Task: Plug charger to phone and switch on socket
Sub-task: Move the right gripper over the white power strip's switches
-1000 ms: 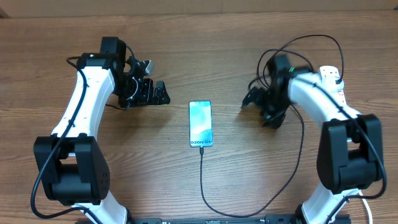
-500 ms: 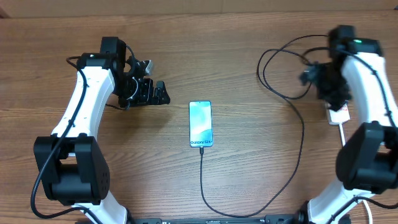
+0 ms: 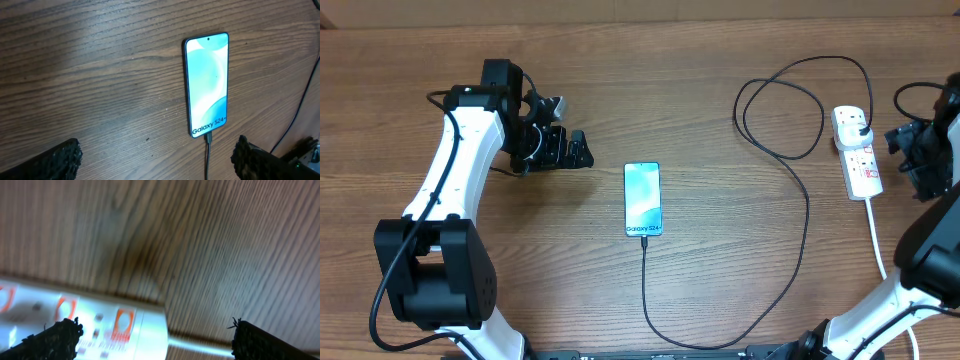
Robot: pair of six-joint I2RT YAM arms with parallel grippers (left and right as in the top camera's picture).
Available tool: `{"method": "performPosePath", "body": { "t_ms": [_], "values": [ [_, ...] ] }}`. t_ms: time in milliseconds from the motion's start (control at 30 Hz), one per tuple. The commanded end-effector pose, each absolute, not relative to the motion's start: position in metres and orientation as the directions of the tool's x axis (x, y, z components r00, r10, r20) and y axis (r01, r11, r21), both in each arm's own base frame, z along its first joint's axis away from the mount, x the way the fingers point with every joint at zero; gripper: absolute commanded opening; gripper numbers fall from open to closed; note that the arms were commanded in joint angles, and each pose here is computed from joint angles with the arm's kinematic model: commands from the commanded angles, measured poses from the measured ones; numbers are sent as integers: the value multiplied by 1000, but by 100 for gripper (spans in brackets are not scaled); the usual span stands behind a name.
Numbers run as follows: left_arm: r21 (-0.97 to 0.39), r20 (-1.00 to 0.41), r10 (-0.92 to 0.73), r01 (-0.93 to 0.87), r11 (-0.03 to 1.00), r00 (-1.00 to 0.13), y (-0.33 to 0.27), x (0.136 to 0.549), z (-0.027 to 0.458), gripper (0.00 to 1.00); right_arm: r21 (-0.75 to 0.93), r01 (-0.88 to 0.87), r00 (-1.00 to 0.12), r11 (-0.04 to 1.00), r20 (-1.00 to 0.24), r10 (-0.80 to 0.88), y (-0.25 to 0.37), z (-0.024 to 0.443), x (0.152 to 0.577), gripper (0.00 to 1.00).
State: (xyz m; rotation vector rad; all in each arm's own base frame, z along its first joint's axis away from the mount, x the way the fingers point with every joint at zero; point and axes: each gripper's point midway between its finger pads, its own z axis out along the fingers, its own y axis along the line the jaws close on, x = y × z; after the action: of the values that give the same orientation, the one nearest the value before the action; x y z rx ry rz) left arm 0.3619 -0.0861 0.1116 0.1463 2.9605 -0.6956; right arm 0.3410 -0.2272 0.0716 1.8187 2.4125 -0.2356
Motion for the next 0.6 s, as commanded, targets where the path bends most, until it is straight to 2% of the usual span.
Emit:
{"method": "performPosePath", "body": {
  "t_ms": [0, 200, 567],
  "values": [
    [-436, -136, 60, 114, 893, -989, -86, 363, 120, 100, -66, 942, -335, 328, -182, 925, -233, 57, 348, 100],
    [-436, -136, 60, 114, 893, -989, -86, 363, 120, 100, 11, 915, -398, 404, -151, 905, -223, 42, 371, 100],
    [-436, -136, 60, 114, 893, -989, -86, 363, 120, 100, 18, 913, -401, 408, -146, 904, -221, 34, 375, 100]
  ]
}}
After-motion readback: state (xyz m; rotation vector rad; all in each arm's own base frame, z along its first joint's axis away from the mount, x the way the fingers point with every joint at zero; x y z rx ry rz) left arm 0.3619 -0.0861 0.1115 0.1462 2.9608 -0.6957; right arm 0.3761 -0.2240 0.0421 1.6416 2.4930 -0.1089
